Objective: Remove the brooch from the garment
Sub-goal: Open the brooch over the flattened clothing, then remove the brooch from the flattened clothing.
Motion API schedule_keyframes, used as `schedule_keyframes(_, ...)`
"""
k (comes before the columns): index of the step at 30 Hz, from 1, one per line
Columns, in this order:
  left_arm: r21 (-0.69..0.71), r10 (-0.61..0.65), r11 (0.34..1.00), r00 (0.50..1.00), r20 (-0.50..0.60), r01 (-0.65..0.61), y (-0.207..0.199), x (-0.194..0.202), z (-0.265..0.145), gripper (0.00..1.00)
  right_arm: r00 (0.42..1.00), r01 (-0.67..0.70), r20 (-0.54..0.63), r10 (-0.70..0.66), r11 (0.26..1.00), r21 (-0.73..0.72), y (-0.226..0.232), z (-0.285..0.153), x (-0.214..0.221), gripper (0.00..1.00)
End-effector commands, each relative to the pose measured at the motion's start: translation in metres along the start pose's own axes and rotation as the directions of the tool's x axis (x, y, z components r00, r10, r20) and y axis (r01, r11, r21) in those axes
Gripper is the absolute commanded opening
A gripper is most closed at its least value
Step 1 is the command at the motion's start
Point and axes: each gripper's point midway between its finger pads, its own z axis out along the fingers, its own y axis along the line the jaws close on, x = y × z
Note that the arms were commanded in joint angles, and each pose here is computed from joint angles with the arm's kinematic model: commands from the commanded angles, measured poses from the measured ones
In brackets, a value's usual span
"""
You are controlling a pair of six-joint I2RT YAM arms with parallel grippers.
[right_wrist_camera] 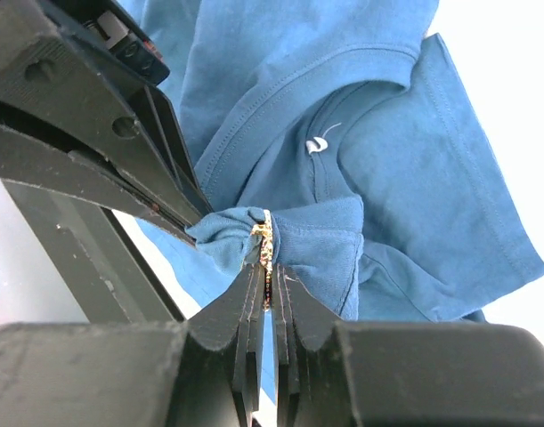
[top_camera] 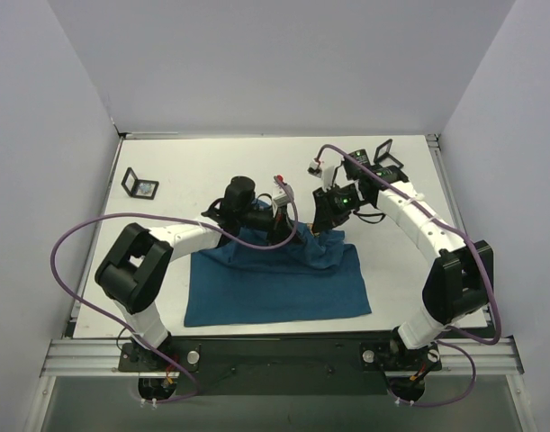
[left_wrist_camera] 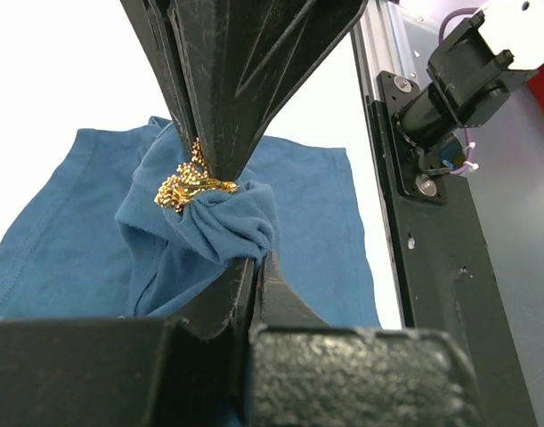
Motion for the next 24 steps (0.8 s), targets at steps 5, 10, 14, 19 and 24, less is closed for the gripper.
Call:
schedule_keyframes(5, 0.039, 0.06, 0.997, 0.998, 0.021, -0.06, -0.013, -0.022, 0.001, 0.0, 0.996, 0.016, 0.082, -0.031, 0.985, 0.17, -0.024, -0.014, -0.037, 0.0)
schedule_keyframes(10, 0.032, 0.059, 0.998, 0.998, 0.022, -0.06, -0.011, -0.024, 0.001, 0.0, 0.995, -0.012, 0.101, -0.01, 0.977, 0.215, -0.04, -0.005, -0.055, 0.0)
schedule_keyframes(14, 0.023, 0.056, 0.998, 0.998, 0.023, -0.056, -0.01, -0.026, 0.001, 0.0, 0.993, -0.035, 0.12, 0.008, 0.973, 0.229, -0.047, 0.001, -0.069, 0.0)
schedule_keyframes(19, 0.001, 0.039, 0.999, 0.998, 0.043, -0.039, -0.002, -0.03, -0.005, 0.0, 0.988, -0.077, 0.15, 0.038, 0.962, 0.261, -0.059, 0.002, -0.084, 0.0)
schedule_keyframes(24, -0.021, 0.04, 0.999, 0.998, 0.047, -0.039, 0.003, -0.031, -0.008, 0.0, 0.978, -0.109, 0.195, 0.07, 0.974, 0.199, -0.055, -0.003, -0.101, 0.0)
